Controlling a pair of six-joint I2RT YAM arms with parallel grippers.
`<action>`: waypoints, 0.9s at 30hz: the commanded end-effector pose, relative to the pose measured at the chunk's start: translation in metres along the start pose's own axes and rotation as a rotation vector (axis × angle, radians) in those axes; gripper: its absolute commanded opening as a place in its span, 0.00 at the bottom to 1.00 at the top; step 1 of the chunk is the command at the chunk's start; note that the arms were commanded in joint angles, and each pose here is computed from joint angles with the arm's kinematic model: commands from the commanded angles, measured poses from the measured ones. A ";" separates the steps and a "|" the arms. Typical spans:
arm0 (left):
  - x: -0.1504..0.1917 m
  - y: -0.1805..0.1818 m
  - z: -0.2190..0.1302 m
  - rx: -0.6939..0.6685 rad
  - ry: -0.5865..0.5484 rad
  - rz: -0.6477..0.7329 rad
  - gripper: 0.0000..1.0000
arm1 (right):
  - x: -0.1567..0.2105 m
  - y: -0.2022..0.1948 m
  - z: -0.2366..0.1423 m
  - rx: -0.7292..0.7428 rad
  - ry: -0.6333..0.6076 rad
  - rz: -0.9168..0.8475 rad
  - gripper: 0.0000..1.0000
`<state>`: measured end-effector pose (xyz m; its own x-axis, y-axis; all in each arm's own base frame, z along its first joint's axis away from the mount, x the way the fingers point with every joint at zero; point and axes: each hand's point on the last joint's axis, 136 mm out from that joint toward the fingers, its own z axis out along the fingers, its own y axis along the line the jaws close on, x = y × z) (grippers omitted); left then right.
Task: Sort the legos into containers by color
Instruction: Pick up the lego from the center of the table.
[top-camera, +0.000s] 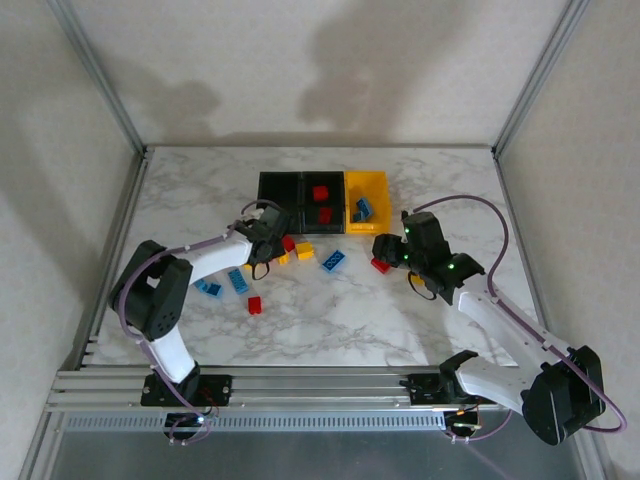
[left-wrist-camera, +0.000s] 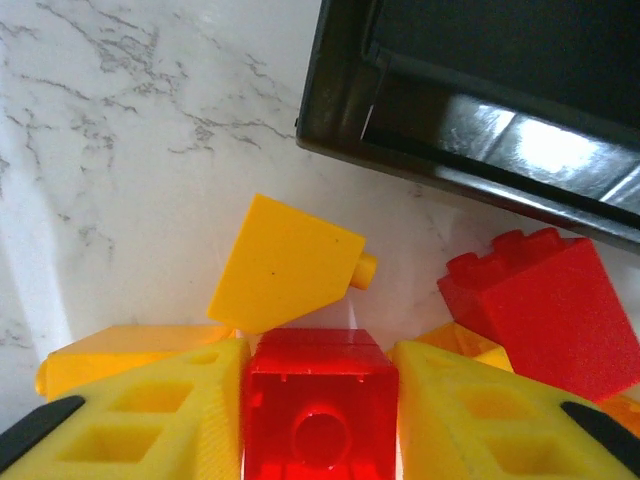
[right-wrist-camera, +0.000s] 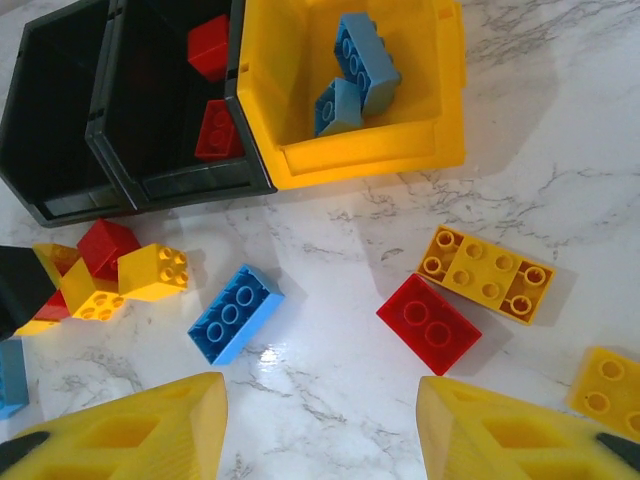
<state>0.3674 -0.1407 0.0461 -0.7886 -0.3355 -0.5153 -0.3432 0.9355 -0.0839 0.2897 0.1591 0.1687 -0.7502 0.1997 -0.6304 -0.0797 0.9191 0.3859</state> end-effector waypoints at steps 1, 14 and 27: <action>-0.007 0.002 0.001 -0.017 -0.012 0.003 0.39 | -0.002 -0.001 -0.005 0.014 -0.015 -0.002 0.53; -0.021 0.002 -0.042 0.063 -0.034 -0.014 0.19 | 0.003 0.032 -0.015 -0.161 -0.009 -0.061 0.53; -0.042 -0.035 -0.104 0.228 -0.084 -0.026 0.18 | 0.036 0.078 -0.039 -0.436 0.033 -0.167 0.54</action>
<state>0.3594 -0.1562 0.1356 -0.7363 -0.3652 -0.5697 -0.2711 0.9306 -0.2461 0.2362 0.2183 0.1877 -0.7563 0.0435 -0.6528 -0.4040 0.7538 0.5183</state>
